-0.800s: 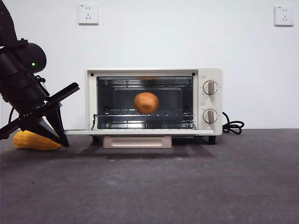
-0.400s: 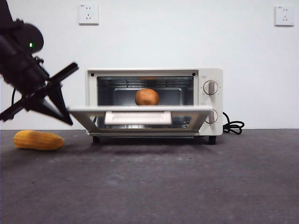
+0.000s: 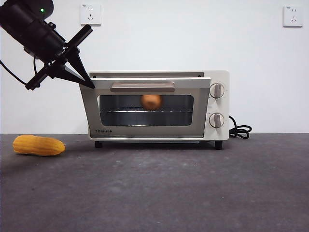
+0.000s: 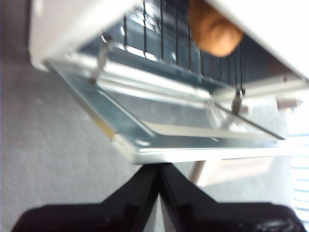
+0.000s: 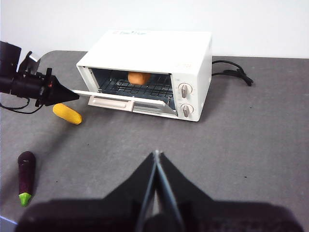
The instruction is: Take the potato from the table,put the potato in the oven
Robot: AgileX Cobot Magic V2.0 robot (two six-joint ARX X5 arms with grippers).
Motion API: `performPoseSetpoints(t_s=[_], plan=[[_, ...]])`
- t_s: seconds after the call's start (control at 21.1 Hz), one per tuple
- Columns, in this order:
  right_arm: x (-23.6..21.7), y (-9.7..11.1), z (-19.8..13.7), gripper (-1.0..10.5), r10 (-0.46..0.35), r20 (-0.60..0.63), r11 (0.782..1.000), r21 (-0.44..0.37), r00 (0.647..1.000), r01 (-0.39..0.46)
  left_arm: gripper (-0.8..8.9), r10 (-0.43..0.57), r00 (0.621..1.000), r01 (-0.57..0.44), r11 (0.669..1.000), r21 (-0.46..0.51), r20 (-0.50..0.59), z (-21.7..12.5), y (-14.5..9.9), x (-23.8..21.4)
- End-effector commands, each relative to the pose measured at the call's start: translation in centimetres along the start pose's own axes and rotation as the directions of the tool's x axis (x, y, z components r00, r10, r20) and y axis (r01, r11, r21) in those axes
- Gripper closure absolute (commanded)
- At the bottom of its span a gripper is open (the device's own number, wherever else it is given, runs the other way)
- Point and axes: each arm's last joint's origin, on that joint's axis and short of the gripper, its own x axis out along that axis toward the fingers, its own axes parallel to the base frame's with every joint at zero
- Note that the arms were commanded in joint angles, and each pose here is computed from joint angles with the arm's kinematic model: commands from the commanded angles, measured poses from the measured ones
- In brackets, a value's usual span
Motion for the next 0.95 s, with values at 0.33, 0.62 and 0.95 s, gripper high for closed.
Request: performPoseSetpoints(t_s=[0.33, 0.62, 0.95], plan=[[0.1, 0.0, -0.2, 9.5, -0.007, -0.023, 1.000, -0.002, 1.000, 0.007, 8.20, -0.001, 0.998, 0.001, 1.000, -0.013, 0.070, 0.6, -0.2, 0.1], [0.1, 0.0, -0.2, 9.5, -0.007, -0.024, 1.000, -0.002, 1.000, 0.007, 8.19, -0.020, 0.990, 0.024, 0.999, -0.032, 0.136, 1.2, -0.5, 0.0], [0.1, 0.0, -0.2, 9.5, -0.007, -0.024, 1.000, 0.002, 1.000, 0.007, 8.19, 0.000, 0.973, 0.001, 1.000, -0.002, 0.232, 1.8, -0.8, -0.1]])
